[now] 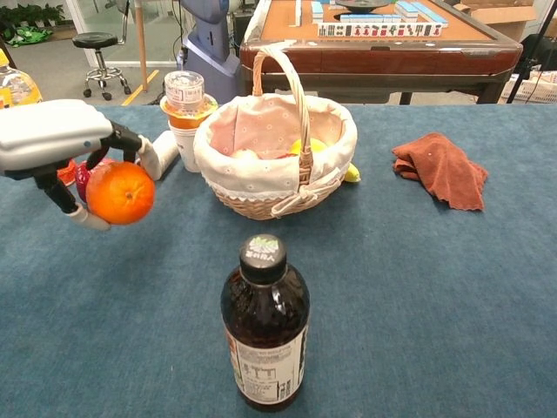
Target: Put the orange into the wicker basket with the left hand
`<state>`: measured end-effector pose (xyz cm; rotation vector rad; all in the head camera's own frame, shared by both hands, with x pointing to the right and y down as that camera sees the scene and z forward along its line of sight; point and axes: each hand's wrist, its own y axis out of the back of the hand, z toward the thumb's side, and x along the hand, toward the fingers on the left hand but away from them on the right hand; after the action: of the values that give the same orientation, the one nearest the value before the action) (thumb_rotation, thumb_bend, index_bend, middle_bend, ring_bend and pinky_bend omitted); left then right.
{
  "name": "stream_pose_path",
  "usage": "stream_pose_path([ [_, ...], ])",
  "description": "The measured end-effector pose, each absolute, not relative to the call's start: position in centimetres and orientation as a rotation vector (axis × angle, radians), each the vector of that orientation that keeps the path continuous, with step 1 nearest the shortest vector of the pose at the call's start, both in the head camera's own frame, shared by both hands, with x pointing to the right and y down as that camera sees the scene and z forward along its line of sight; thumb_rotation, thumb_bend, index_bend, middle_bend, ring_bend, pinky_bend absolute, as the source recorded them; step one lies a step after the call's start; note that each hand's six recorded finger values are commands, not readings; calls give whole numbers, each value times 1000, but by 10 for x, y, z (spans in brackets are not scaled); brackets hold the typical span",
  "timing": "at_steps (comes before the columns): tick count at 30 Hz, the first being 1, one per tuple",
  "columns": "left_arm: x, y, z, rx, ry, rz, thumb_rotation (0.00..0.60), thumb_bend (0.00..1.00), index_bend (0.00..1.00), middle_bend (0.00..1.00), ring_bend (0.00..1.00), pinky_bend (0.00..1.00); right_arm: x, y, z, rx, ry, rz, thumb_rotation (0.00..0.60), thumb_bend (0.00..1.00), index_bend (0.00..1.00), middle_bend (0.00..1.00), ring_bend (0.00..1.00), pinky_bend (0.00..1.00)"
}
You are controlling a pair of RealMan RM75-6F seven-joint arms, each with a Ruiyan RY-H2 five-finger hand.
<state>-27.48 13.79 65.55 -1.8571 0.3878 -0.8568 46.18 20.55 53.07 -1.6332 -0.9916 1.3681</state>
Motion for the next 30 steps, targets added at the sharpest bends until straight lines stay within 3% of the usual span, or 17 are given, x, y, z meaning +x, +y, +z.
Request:
stream_pose_path([
  [6,-260,127,624,-1886,577,-729,600,96,465,409,377,593,460,205,531,-1640,-984,1358,600,19,58,95,28,107],
  [10,-244,122,619,-1887,625,-681,600,96,462,408,375,597,460,205,531,-1639,-986,1360,600,19,58,95,28,115],
  [21,-200,100,630,-1934,678,-684,600,96,452,391,365,596,466,207,530,-1627,-985,1382,600,18,58,95,28,115],
  [30,-176,94,647,-1919,638,-724,600,96,402,304,348,596,467,210,530,-1623,-991,1391,600,19,58,95,28,115],
])
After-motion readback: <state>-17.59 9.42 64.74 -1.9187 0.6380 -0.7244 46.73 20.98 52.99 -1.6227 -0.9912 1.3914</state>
